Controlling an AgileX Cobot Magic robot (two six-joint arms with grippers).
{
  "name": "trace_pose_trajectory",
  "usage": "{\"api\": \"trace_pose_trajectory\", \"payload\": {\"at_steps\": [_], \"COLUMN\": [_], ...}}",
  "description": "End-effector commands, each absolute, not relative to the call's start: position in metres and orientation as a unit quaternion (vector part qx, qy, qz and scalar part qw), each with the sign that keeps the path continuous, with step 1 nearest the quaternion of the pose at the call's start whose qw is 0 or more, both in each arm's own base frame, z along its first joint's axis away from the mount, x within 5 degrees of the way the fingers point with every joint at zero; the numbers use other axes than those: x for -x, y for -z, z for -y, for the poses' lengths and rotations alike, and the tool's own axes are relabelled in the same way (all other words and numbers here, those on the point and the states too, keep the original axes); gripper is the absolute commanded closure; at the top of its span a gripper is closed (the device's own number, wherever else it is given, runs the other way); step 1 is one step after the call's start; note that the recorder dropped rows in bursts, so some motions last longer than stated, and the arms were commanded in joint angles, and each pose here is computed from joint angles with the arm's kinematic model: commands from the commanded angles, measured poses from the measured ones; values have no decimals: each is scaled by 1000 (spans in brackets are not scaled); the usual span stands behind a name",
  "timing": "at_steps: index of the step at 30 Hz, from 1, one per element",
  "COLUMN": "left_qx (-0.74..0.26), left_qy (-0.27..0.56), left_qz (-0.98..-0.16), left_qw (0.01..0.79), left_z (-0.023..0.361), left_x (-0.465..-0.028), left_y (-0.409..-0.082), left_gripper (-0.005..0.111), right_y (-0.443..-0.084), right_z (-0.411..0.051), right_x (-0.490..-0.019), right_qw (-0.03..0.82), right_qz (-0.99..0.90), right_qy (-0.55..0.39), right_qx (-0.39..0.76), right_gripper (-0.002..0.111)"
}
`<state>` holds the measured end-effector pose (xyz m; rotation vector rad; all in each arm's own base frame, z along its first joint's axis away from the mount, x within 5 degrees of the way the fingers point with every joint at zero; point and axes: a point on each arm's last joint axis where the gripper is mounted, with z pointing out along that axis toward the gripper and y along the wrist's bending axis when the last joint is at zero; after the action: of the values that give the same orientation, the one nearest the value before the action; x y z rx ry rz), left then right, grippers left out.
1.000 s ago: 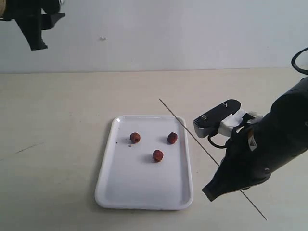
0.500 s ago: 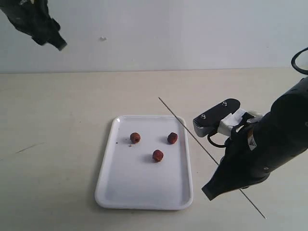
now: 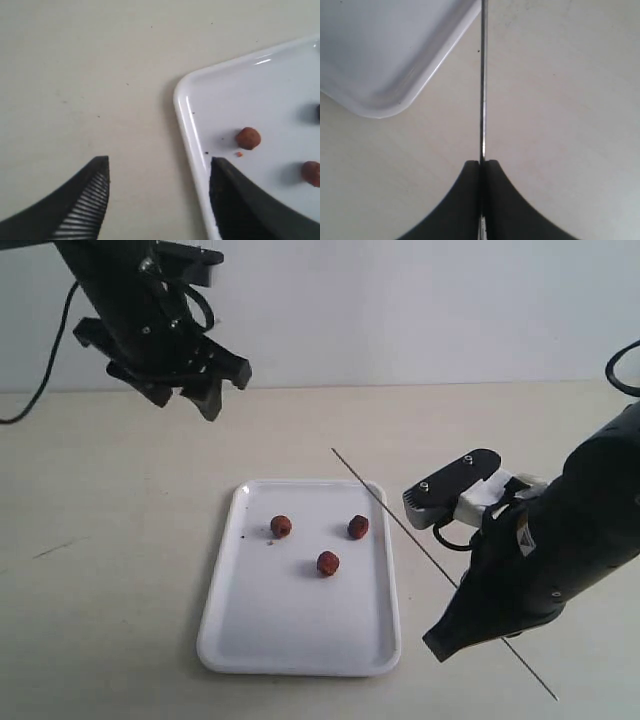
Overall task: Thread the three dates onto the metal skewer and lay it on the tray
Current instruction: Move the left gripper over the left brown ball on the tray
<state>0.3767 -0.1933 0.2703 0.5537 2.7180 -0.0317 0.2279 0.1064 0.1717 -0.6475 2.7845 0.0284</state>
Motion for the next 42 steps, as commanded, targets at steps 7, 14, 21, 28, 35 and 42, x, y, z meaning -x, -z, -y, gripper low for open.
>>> {"api": "trace_pose_trajectory", "payload": {"at_steps": [7, 14, 21, 28, 35, 42], "left_qx": [-93, -86, 14, 105, 169, 155], "left_qy": [18, 20, 38, 83, 73, 83], "left_qz": [-990, -992, -993, -982, -977, -983], "left_qw": [103, 94, 109, 130, 103, 52], "left_z": [246, 269, 274, 283, 284, 277], "left_x": [-361, -350, -356, -362, -362, -367], "left_y": [-215, -200, -188, -181, -166, -146], "left_gripper": [49, 49, 49, 49, 49, 39], "right_y": [-153, -152, -152, -152, -152, -145], "right_z": [-97, -96, -97, -97, -97, -95], "right_x": [-214, -212, -213, -213, -213, -207], "right_qw": [132, 125, 133, 135, 136, 132], "right_qz": [-973, -974, -976, -975, -973, -973], "right_qy": [1, 3, -4, -4, -2, -2], "right_qx": [188, 188, 174, 177, 186, 191], "right_gripper": [108, 108, 108, 108, 108, 108]}}
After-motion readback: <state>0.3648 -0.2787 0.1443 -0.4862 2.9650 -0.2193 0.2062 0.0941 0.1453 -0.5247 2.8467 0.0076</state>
